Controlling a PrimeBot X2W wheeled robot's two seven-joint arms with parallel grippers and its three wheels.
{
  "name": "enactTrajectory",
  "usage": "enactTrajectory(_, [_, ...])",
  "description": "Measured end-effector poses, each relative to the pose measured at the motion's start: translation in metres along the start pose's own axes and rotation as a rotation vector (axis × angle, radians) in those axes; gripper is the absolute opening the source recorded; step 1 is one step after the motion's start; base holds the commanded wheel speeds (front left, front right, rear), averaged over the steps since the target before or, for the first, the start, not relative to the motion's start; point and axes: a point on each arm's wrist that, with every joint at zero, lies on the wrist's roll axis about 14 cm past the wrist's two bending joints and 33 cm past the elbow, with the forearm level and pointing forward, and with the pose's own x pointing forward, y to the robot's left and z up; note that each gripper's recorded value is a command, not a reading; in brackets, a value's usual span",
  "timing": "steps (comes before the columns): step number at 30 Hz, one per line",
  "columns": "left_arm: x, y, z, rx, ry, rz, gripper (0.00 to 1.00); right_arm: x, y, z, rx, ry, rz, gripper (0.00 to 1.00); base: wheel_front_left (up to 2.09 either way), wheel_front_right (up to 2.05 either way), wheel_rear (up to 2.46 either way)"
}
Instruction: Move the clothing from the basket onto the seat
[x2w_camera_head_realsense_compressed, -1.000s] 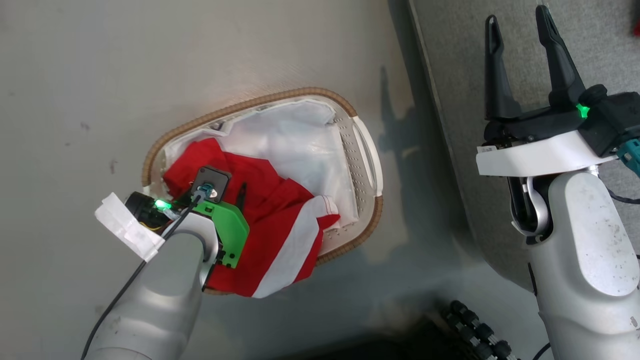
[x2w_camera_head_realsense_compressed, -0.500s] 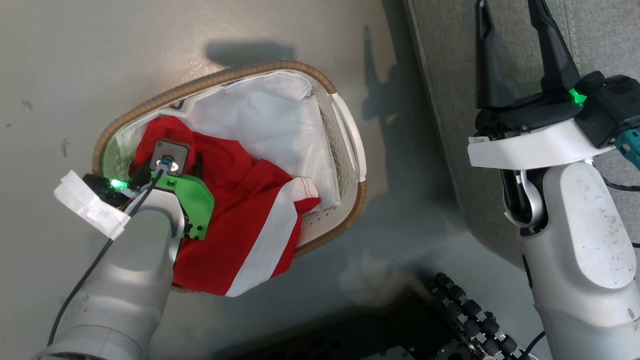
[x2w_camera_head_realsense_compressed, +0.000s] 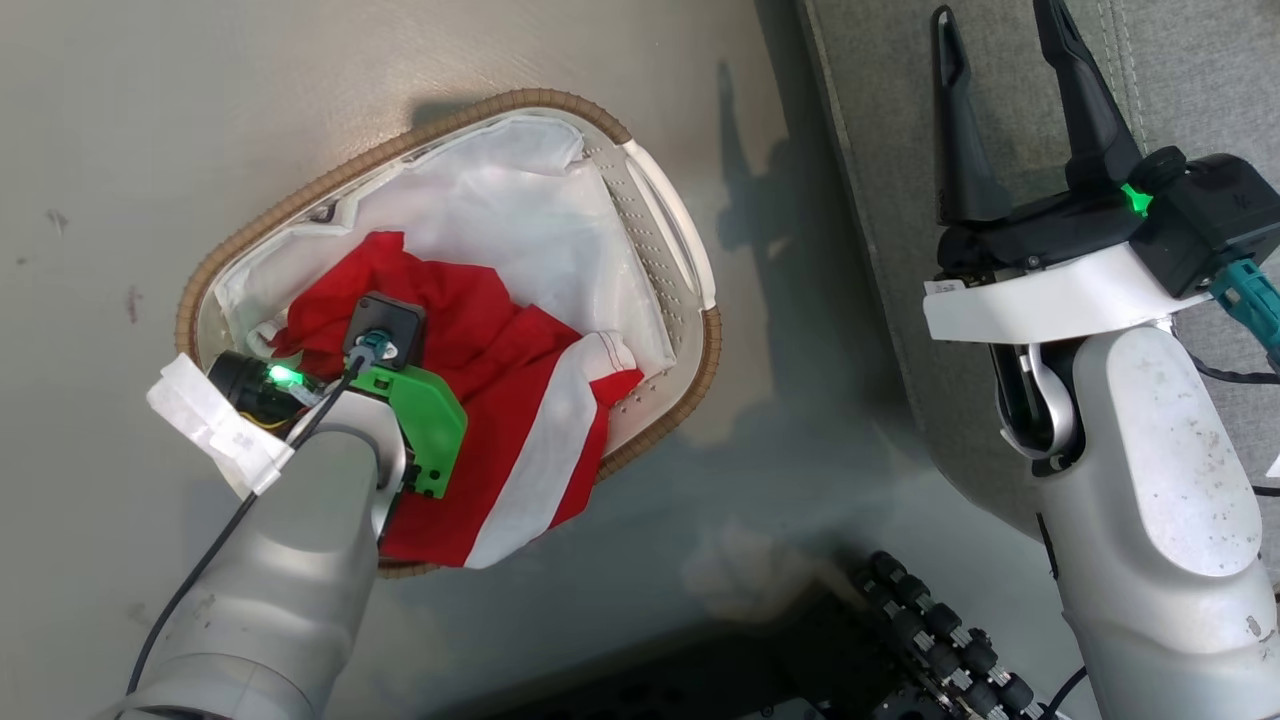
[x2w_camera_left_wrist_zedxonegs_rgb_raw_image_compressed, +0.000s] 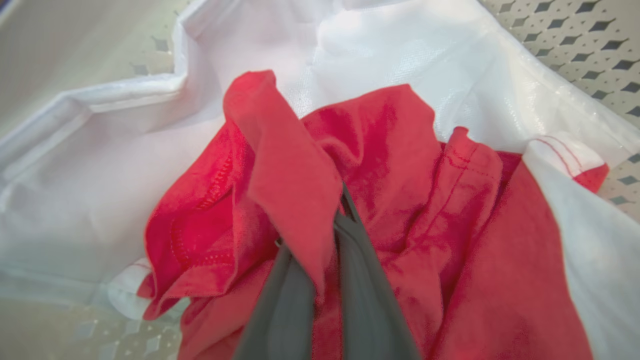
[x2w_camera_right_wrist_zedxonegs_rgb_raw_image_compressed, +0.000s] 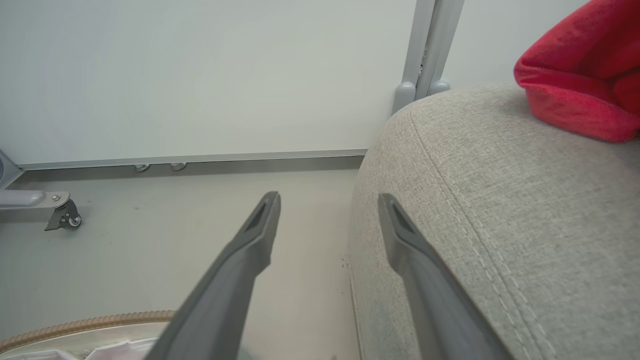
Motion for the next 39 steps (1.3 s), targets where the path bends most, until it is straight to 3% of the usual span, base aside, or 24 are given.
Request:
enactTrajectory(17, [-0.048, -0.036, 0.092, 0.089, -0.3, -0.056, 0.0, -0.018, 0.008, 0.04, -0.022, -0.049, 0.004, 1.0, 0.0, 0.0, 0.0])
enactTrajectory(28, [-0.124, -0.059, 0.156, 0.119, -0.553, -0.038, 0.0, -0.055, 0.016, 0.074, -0.031, -0.08, 0.002, 1.0, 0.0, 0.0, 0.0])
enactTrajectory(39, [-0.221, -0.075, 0.217, 0.291, -0.801, 0.011, 0.0, -0.103, 0.033, 0.107, -0.026, -0.129, 0.022, 1.0, 0.0, 0.0, 0.0])
